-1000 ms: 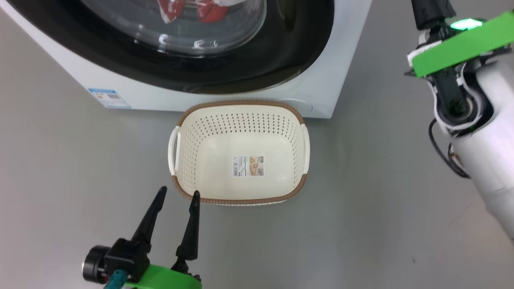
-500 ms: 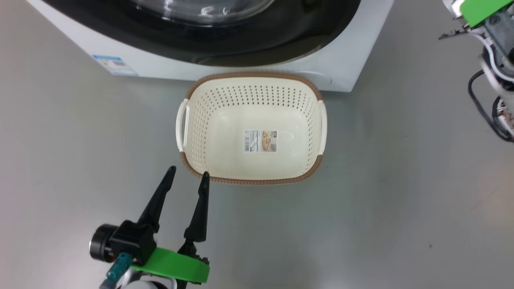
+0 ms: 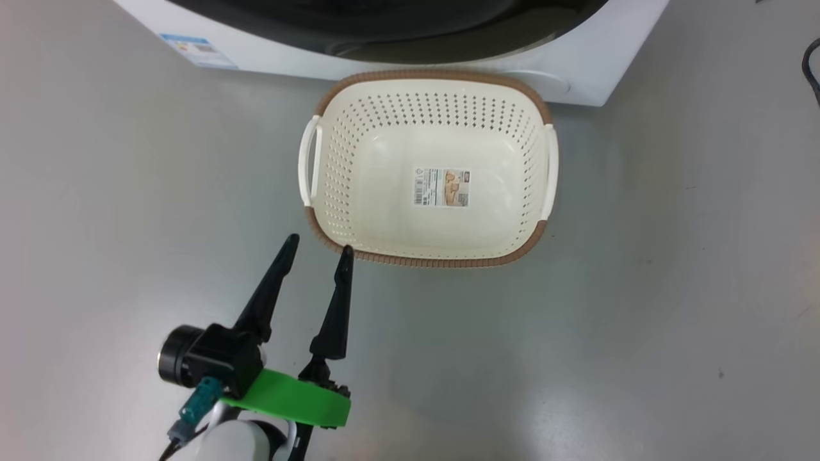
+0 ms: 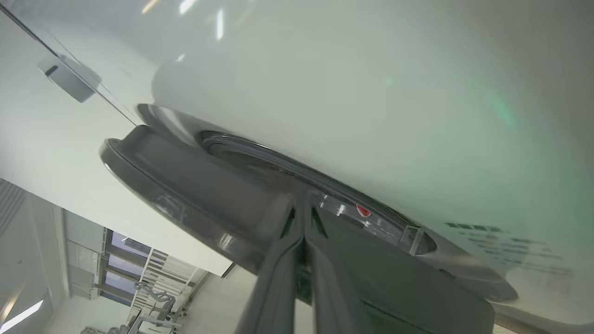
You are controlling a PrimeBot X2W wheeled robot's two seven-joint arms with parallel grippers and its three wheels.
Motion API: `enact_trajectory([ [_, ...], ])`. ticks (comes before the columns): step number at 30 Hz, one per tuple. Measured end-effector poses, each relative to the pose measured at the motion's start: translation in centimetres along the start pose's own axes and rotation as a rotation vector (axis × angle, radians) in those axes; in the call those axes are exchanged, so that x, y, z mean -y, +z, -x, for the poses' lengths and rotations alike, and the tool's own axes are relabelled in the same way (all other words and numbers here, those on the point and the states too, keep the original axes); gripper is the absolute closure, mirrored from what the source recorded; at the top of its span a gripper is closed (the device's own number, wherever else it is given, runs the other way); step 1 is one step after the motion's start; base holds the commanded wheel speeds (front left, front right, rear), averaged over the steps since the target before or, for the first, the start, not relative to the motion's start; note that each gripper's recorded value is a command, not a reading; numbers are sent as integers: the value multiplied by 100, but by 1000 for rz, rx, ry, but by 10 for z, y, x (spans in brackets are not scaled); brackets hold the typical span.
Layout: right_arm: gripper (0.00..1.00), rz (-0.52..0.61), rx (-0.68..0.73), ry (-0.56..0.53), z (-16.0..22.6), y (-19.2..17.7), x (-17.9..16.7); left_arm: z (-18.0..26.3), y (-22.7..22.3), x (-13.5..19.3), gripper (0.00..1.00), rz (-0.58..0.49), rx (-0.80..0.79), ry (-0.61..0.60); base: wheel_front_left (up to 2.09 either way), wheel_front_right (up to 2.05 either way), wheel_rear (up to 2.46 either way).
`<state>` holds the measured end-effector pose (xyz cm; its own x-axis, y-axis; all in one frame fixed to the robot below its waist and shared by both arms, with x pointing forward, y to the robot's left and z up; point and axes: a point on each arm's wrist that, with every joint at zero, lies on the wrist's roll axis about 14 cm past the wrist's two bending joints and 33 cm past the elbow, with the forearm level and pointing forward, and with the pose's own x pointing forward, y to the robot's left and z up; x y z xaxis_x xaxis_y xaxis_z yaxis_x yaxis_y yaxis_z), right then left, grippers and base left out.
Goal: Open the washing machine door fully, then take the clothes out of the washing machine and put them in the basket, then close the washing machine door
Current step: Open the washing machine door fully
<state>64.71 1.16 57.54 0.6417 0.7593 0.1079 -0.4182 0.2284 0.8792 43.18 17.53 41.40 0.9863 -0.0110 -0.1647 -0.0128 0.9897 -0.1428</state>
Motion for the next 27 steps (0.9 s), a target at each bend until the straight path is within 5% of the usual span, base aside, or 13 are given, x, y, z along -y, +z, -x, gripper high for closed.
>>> enact_trajectory([
  [12,100,-52,-84,-24,-16,-15,25,-6,-6,0,0,3,-17,4,0,0,0],
  [27,100,-3,-166,-16,-9,-36,8,-4,7,5,0,11,19,-8,0,0,0],
])
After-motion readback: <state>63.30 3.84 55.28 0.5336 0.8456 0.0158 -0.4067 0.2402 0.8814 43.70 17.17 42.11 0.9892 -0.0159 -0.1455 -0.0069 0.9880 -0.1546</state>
